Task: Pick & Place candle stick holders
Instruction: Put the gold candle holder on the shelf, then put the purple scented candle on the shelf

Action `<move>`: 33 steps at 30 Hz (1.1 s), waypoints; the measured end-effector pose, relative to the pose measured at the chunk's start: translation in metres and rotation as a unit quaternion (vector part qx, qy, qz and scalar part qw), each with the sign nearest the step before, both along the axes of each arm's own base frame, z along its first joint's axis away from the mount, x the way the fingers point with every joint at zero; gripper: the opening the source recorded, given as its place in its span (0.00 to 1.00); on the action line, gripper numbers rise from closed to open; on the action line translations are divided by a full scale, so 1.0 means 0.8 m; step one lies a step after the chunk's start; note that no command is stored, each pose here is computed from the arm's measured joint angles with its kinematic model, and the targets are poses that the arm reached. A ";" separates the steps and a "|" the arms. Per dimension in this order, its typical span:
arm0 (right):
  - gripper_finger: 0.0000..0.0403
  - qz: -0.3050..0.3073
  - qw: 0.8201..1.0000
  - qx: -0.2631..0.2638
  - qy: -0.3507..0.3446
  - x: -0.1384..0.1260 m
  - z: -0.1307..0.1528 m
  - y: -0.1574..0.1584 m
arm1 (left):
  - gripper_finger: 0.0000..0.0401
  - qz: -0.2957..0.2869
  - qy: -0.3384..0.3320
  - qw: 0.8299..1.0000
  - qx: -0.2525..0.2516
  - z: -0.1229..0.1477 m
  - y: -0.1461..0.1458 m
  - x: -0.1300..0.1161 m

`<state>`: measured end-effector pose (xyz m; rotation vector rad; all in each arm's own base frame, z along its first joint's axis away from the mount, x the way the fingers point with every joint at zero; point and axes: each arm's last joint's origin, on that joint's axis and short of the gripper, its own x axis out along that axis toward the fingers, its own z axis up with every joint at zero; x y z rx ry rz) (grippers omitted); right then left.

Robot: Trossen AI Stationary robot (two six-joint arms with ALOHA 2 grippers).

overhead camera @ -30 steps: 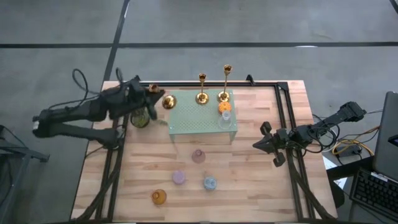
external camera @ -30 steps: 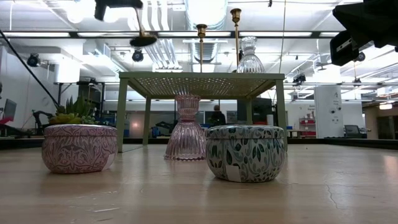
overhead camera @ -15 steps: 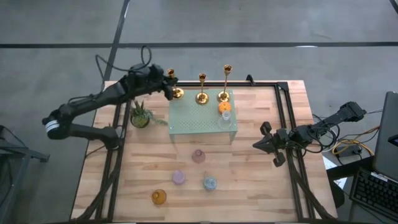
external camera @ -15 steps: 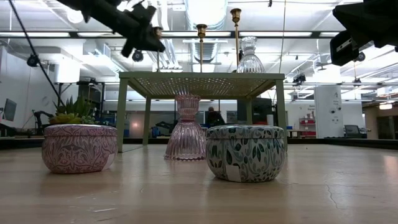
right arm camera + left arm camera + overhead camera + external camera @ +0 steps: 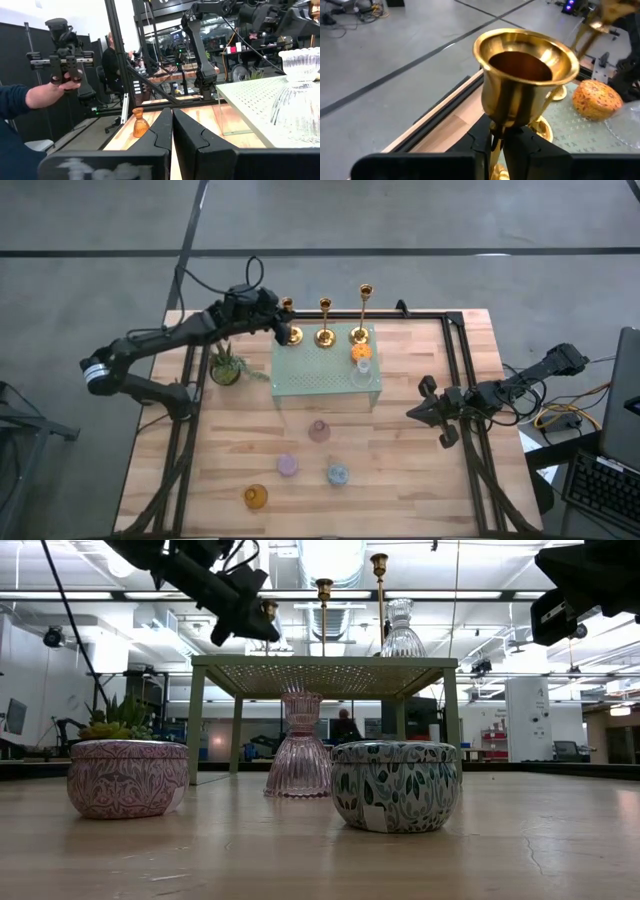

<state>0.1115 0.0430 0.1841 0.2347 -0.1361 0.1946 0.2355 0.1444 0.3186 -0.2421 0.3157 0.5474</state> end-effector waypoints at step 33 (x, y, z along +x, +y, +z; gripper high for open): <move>0.02 0.000 1.000 -0.001 0.000 0.000 0.000 0.000 | 0.45 -0.045 0.090 0.995 -0.011 -0.032 -0.022 -0.010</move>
